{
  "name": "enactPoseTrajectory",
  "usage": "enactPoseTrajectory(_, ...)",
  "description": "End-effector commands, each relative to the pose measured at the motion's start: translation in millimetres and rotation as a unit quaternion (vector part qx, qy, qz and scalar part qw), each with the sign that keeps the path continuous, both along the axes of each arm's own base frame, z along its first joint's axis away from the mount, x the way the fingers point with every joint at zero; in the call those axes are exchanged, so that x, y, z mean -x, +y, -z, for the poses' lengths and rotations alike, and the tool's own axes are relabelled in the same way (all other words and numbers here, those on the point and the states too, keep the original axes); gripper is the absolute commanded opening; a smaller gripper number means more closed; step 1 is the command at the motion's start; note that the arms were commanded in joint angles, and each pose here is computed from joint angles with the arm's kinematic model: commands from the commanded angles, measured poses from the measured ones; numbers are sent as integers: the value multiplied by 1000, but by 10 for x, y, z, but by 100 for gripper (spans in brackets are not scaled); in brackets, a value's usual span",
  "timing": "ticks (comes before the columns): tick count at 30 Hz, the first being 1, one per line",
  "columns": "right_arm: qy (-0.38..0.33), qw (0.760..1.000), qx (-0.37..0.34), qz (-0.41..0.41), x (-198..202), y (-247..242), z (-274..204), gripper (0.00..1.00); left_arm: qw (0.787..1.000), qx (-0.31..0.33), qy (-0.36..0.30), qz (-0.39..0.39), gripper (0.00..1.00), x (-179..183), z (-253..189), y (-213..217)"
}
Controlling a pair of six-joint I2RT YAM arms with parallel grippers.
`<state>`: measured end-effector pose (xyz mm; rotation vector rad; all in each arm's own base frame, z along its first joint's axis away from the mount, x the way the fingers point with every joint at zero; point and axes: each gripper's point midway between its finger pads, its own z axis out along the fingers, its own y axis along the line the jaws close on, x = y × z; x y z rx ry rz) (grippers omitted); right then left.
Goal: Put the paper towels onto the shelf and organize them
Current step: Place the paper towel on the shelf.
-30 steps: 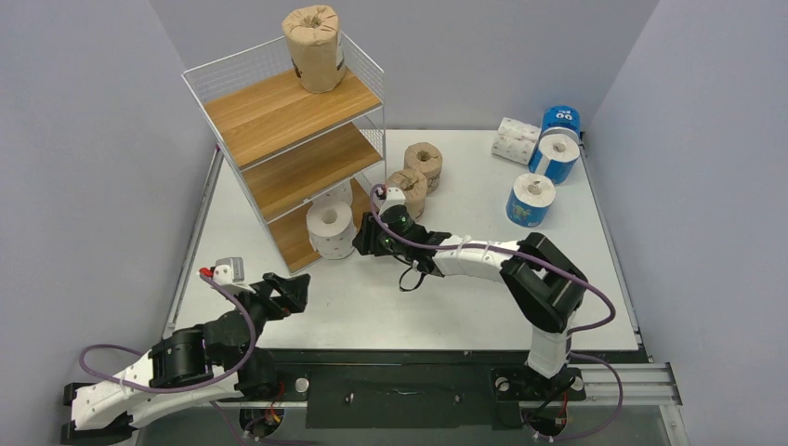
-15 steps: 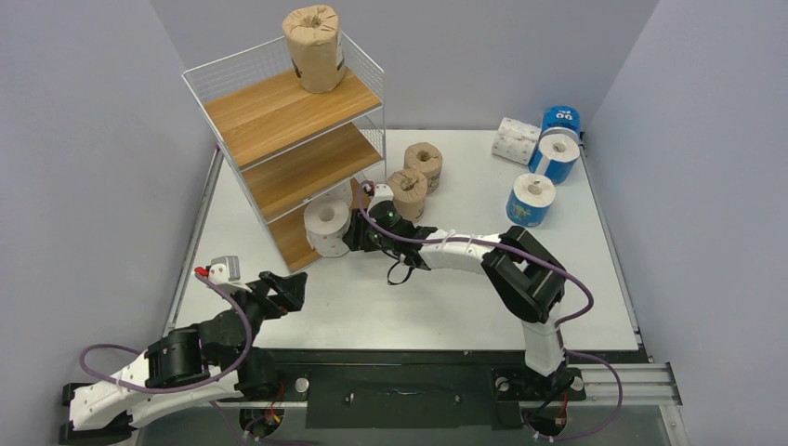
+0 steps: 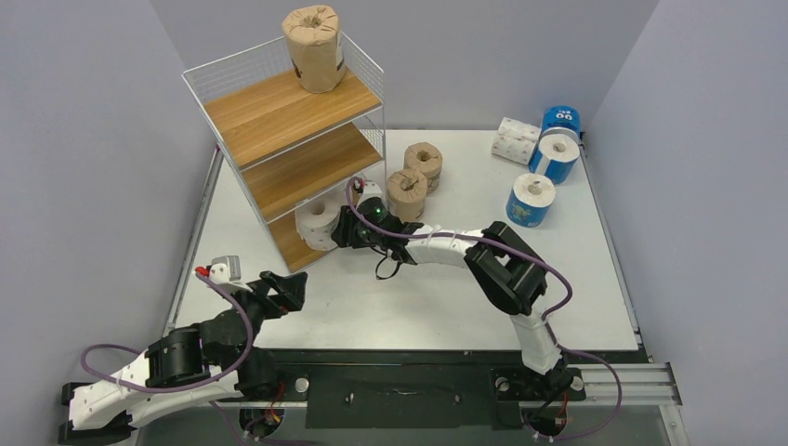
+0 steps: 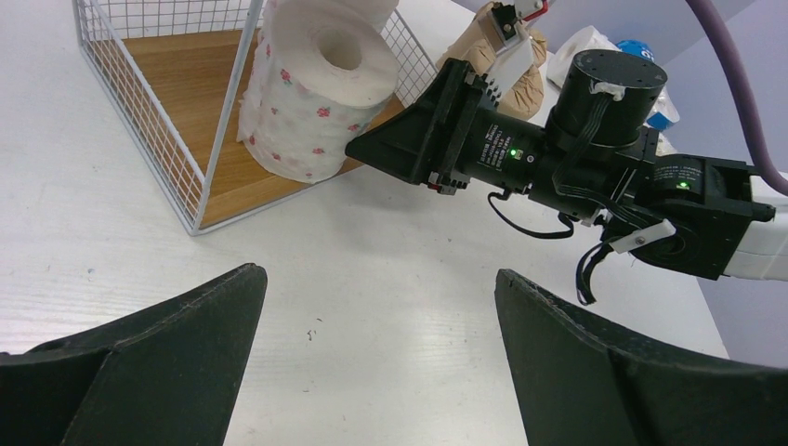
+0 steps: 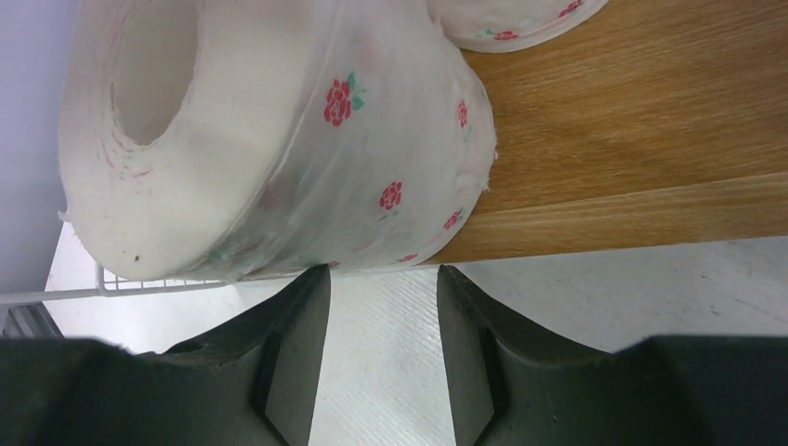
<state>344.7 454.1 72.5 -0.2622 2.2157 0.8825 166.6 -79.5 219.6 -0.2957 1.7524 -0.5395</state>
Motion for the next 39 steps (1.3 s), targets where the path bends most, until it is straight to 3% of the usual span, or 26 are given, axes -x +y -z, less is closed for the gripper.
enactPoseTrajectory(1,-9,999,-33,3,-81,190,-200,42,1000,17,-4,-8,93,-6,-129,27)
enactPoseTrajectory(10,-8,999,-50,19,-224,305,-232,42,1000,17,-3,-8,93,-6,-119,21)
enactPoseTrajectory(19,0,993,-112,31,-315,446,-306,42,1000,16,-2,-8,93,-4,-118,26)
enactPoseTrajectory(29,19,987,-157,-14,-210,608,-343,43,1000,14,-1,-7,93,-8,-105,10)
enactPoseTrajectory(39,5,985,-173,-17,-105,328,-656,49,1000,14,-2,-6,93,-11,-122,-6)
